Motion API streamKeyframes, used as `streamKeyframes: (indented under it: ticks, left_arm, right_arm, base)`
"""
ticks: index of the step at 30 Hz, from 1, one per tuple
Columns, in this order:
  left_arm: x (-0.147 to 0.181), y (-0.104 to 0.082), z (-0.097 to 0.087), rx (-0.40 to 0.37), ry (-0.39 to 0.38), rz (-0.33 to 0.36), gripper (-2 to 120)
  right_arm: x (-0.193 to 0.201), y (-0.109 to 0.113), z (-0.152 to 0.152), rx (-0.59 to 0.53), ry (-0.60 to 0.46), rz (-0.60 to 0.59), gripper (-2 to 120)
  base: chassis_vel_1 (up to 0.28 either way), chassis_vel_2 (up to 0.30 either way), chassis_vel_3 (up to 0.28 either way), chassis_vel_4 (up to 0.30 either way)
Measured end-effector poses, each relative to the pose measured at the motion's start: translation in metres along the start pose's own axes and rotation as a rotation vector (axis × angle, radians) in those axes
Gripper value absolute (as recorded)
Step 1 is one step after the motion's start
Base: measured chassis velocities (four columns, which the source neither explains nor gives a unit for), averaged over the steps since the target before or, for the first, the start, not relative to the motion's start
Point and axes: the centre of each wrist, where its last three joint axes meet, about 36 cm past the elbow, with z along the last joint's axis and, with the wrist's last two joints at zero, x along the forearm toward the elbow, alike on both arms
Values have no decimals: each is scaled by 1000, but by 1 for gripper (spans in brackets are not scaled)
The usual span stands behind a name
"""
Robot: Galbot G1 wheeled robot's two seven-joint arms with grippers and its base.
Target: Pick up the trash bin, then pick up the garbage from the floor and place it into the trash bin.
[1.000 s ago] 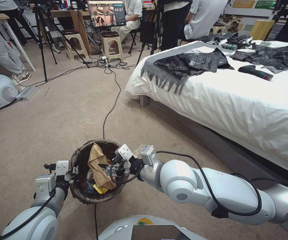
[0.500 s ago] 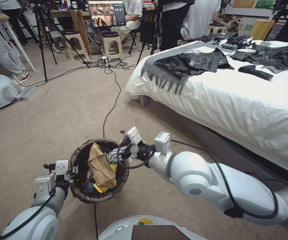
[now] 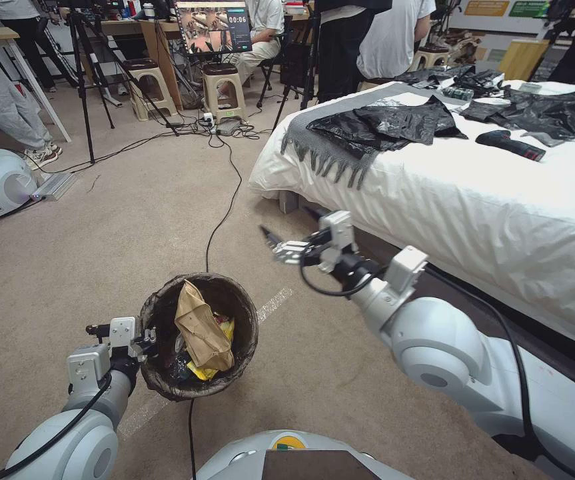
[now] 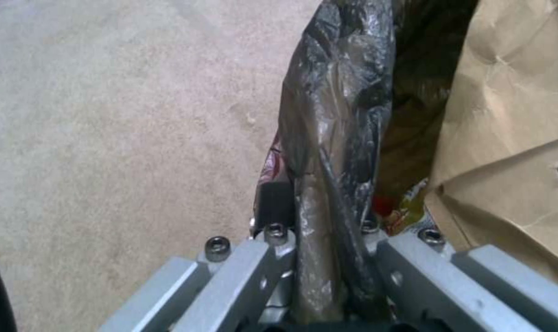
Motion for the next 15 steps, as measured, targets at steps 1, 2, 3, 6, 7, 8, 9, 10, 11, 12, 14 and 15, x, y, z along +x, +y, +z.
streamKeyframes:
  ticks: [1, 2, 3, 6, 7, 8, 9, 10, 11, 12, 14, 15]
  left_arm:
    - [0, 0, -1, 5, -4, -4, 2]
    - [0, 0, -1, 7, -5, -5, 2]
    - [0, 0, -1, 7, -6, -6, 2]
    - [-1, 2, -2, 7, -12, -16, 2]
    - [0, 2, -2, 5, -13, -21, 2]
    - [0, 3, -2, 4, -14, -23, 2]
    - [0, 3, -2, 4, -14, -23, 2]
    - [0, 3, -2, 3, -15, -25, 2]
    - [0, 3, -2, 1, -16, -28, 2]
    - [0, 3, -2, -2, -18, -32, 2]
    - [0, 3, -1, -2, -19, -35, 2]
    - [0, 3, -1, -3, -19, -39, 2]
  right_arm:
    - [6, -13, 7, 30, -25, 93, 100]
    - [7, -15, 9, 38, -31, 117, 100]
    - [7, -19, 11, 49, -44, 145, 100]
    - [11, -40, 19, 110, -117, 288, 100]
    - [20, -56, 30, 178, -159, 372, 100]
    - [32, -66, 41, 221, -169, 420, 100]
    - [32, -66, 41, 221, -169, 420, 100]
    - [42, -70, 49, 245, -165, 450, 100]
    - [53, -71, 58, 264, -161, 481, 100]
    - [63, -70, 66, 278, -155, 508, 100]
    - [71, -67, 71, 296, -154, 530, 100]
    - [78, -62, 77, 316, -155, 556, 100]
  base:
    - [0, 0, 0, 0]
    - [0, 0, 0, 0]
    - [0, 0, 0, 0]
    - [0, 0, 0, 0]
    - [0, 0, 0, 0]
    - [0, 0, 0, 0]
    - [0, 0, 0, 0]
    - [0, 0, 0, 0]
    - [0, 0, 0, 0]
    - [0, 0, 0, 0]
    - [0, 0, 0, 0]
    - [0, 0, 0, 0]
